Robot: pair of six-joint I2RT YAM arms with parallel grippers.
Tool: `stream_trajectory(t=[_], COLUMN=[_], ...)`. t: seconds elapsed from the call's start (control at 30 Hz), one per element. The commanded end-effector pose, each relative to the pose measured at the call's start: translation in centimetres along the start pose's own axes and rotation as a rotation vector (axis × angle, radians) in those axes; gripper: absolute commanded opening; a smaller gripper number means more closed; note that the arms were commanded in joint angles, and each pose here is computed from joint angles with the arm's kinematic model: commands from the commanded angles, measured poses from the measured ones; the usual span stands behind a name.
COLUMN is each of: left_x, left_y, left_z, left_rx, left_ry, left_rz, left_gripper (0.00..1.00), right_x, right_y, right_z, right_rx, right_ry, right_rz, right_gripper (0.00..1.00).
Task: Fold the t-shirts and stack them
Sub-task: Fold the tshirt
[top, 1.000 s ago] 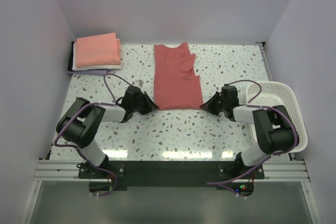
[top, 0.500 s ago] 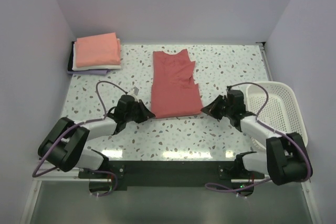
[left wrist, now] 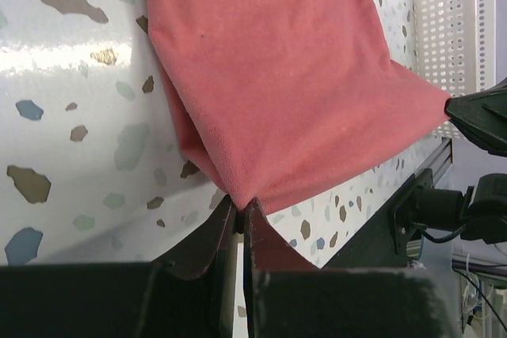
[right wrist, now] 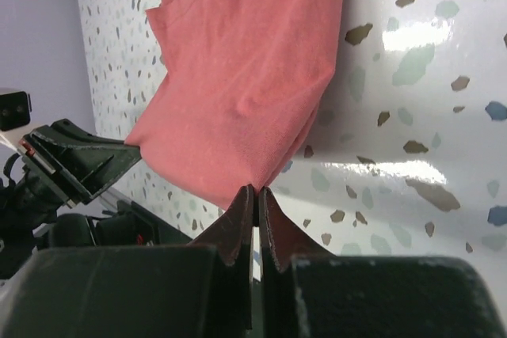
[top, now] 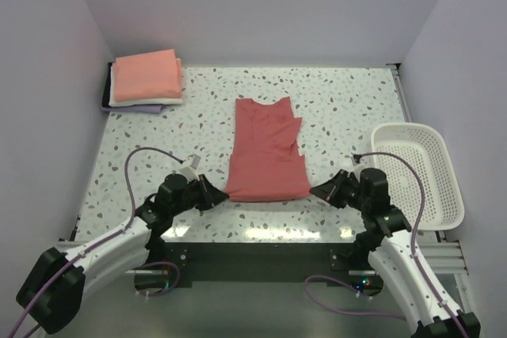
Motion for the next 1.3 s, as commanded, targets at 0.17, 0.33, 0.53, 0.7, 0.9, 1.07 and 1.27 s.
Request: stream_trajectory(t=[0.17,0.33,0.53,0.7,0.9,1.07,1.27], left_x=[0.3,-1.3,-4.8,-7.3,-11.7,-16.0,-21.9], left_y=[1.1,0.3,-1.2,-2.8,-5.5,-8.6,-12.6], left_z=[0.6,-0.9,-5.3,-7.4,-9.4,-8.9,-7.9], left_rx=[-0.013,-0.048,-0.024,-0.043,-0.035,-0.056,-0.082], left_ry=[-0.005,-0.022,-0.075,-0.099,-0.091,-0.046,-0.021], left_rz=[-0.031,-0.037,-0.053,-0.054,-0.060,-0.073,-0.109], left_gripper=[0.00,0.00,0.00,0.00,0.00,0.00,0.00], right_x=[1.4,-0.9,-4.3,-6.9,-11.6,-16.0,-21.5], right_y=[1.3,1.1,-0.2,-1.7,-4.7,-9.6,-14.7], right_z=[-0.9,0.4,2.1,3.7,5.9,7.0,7.9], right_rx=[0.063,0.091,0.144,0.133,0.136,0.141,0.119], right_ry=[0.014,0.067,0.086,0.087,0.090,0.091,0.067], right_rz=[0.072,0.046,0.059,0.058,0.028,0.036,0.002], right_gripper=[0.00,0.00,0.00,0.00,0.00,0.00,0.00])
Point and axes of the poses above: each gripper's point midway between its finger pads, its own y axis back along the fingers, its own z axis along the line the jaws close on, x = y × z, the point moved 7 cm from there along y, back along the fingers, and after that the axes turned 7 degrees about y, right-handed, at the moved point
